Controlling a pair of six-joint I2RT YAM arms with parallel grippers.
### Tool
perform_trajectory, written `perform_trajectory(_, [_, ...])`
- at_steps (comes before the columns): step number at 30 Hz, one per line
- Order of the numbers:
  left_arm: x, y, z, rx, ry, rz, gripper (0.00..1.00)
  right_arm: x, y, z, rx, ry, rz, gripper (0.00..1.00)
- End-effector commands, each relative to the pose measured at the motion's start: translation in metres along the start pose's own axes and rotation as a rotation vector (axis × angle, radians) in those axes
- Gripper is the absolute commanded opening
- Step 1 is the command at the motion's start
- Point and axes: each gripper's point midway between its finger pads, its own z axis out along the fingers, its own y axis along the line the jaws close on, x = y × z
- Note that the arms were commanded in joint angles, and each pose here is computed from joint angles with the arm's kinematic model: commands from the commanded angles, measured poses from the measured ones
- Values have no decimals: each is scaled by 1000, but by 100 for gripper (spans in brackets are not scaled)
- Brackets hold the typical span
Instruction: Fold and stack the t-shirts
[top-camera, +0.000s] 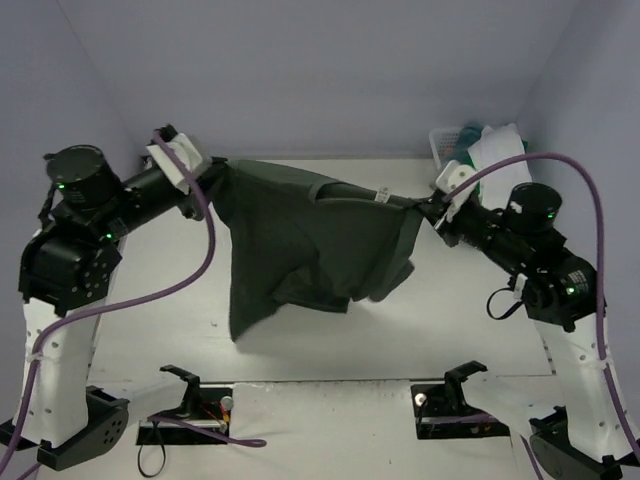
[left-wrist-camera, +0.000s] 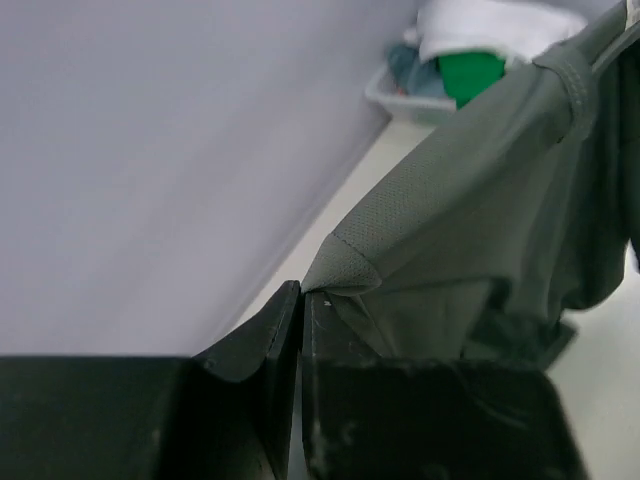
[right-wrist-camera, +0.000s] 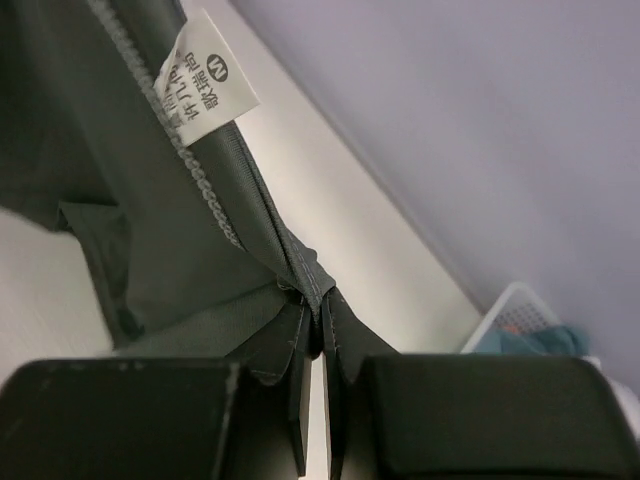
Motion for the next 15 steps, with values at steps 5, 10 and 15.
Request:
perform_trajectory(5, [-76,-16,-41,80,-236,-68,0,-88,-4,-31,-49,-263,34,0])
perform_trajectory(10, [-49,-11,-8,107,-194,-132,0,-31,-6,47,-157,-97,43,0])
perform_trajectory(15, [8,0,39,92,-98,-165,0,44,-8,122,-215,69,80,0])
